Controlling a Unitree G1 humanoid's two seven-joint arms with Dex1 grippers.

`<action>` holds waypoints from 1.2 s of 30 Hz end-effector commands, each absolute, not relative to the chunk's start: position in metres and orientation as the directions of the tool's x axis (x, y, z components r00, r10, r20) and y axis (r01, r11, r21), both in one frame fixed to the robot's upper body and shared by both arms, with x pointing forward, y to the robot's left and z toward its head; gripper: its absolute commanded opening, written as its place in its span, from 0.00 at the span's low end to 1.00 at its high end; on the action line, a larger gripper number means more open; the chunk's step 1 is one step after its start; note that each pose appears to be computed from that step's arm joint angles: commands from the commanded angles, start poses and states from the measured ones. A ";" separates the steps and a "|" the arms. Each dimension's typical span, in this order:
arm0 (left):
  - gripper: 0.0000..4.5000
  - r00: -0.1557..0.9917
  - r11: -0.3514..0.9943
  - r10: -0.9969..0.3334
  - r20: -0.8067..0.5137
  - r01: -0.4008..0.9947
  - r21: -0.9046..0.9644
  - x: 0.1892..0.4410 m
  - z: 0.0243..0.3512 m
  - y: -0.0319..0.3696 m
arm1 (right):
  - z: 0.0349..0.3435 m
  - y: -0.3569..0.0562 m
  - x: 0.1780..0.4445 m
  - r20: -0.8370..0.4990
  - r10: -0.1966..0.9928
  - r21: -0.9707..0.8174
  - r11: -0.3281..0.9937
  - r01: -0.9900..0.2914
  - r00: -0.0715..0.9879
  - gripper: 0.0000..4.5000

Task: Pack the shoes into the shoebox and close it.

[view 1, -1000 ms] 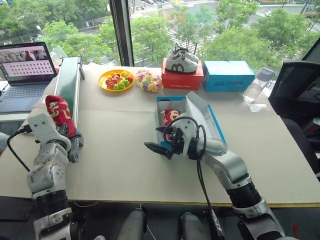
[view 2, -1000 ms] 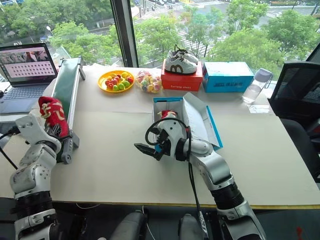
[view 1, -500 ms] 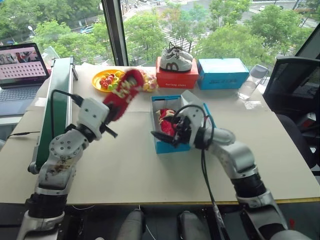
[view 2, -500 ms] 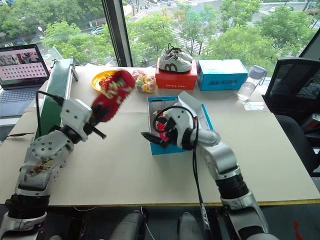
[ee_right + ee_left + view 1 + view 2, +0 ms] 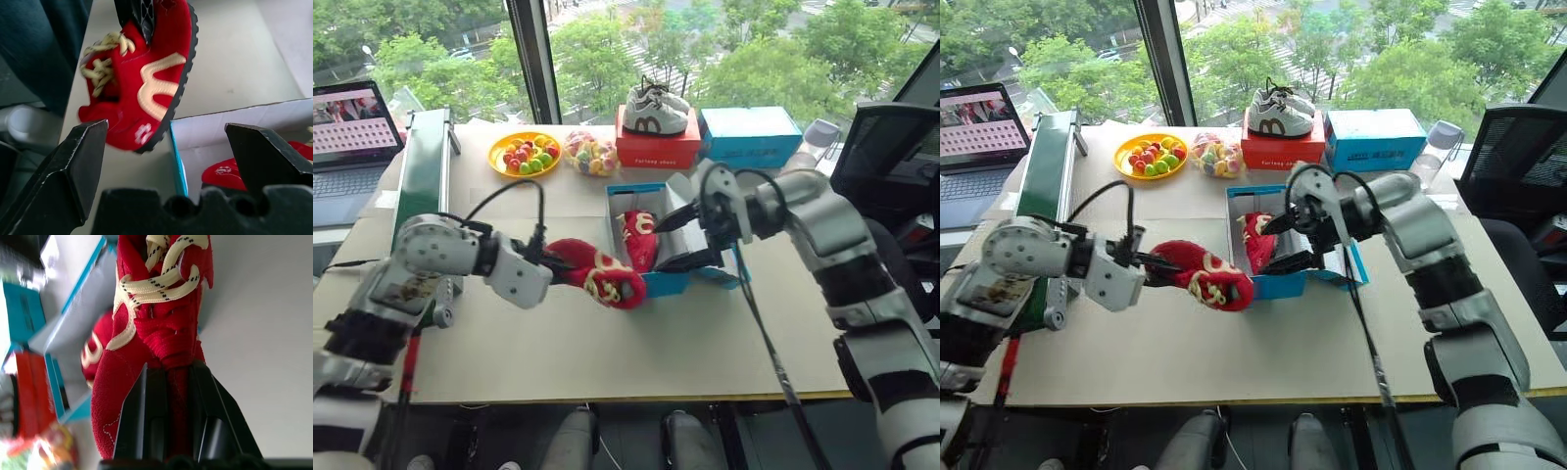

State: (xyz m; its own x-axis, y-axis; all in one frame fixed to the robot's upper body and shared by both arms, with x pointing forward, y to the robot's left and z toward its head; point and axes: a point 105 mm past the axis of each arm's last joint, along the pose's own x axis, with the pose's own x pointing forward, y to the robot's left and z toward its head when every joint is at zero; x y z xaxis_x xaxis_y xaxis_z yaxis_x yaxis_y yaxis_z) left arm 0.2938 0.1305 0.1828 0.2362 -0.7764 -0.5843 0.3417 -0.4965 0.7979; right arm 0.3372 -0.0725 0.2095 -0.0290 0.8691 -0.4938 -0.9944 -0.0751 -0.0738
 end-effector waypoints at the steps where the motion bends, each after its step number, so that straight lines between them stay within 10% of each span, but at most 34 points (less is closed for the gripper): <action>1: 0.08 0.190 -0.505 -0.829 -0.527 0.152 0.849 0.288 0.196 0.123 | 0.213 -0.081 0.344 -0.494 0.869 0.004 -0.032 -0.999 -0.030 1.00; 12: 0.08 0.050 -0.243 -0.970 -0.238 -0.248 0.938 0.284 0.245 0.107 | 0.228 -0.112 0.383 -0.462 0.880 0.451 0.335 -0.828 0.104 1.00; 36: 0.08 0.025 -0.264 -0.964 -0.264 -0.187 0.946 0.293 0.234 0.103 | 0.227 -0.116 0.376 -0.552 0.830 0.515 0.416 -0.749 0.081 1.00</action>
